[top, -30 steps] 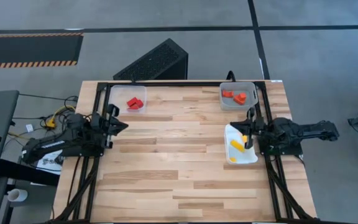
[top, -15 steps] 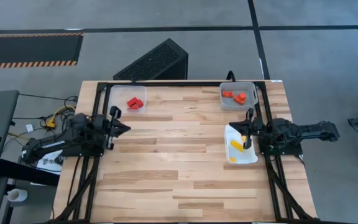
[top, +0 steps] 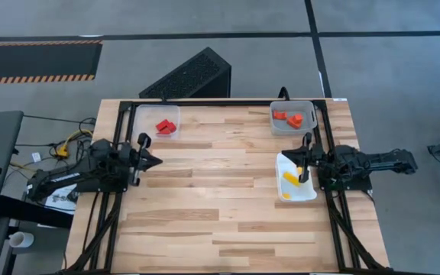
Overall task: Sort & place blocks by color
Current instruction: Return to Home Position
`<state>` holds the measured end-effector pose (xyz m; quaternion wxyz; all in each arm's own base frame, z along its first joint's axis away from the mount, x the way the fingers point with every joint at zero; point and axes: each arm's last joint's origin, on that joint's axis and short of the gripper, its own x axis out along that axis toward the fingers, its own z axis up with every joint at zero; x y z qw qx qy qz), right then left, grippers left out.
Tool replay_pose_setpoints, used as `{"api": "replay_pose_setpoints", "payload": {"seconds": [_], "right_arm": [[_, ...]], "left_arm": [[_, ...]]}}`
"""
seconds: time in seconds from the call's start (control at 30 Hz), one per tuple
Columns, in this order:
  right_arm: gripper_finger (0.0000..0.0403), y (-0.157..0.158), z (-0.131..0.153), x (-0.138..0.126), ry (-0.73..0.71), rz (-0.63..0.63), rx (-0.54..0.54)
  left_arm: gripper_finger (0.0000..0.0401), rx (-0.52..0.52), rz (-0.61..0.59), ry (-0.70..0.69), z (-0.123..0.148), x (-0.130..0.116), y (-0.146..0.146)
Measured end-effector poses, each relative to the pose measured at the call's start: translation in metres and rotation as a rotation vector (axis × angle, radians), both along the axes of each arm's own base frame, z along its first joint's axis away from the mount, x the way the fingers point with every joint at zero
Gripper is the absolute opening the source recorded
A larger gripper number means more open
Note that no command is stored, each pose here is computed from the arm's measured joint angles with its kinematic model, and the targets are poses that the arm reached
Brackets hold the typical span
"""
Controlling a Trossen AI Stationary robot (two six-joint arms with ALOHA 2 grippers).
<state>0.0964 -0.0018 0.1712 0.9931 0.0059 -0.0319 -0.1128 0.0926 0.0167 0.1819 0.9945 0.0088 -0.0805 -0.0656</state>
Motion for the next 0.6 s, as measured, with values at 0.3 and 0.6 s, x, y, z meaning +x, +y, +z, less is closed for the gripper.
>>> {"api": "replay_pose_setpoints", "payload": {"seconds": [0.3,0.6], "right_arm": [[0.0031,0.0000,-0.0002,0.0000,0.001,-0.001,0.000],[0.0031,0.0000,-0.0003,0.0001,0.001,-0.002,0.000]], "left_arm": [[0.0000,0.011,-0.027,0.038,-0.0041,0.0005,-0.0007],[0.0000,0.027,-0.057,0.054,-0.0059,0.0006,-0.0015]]}}
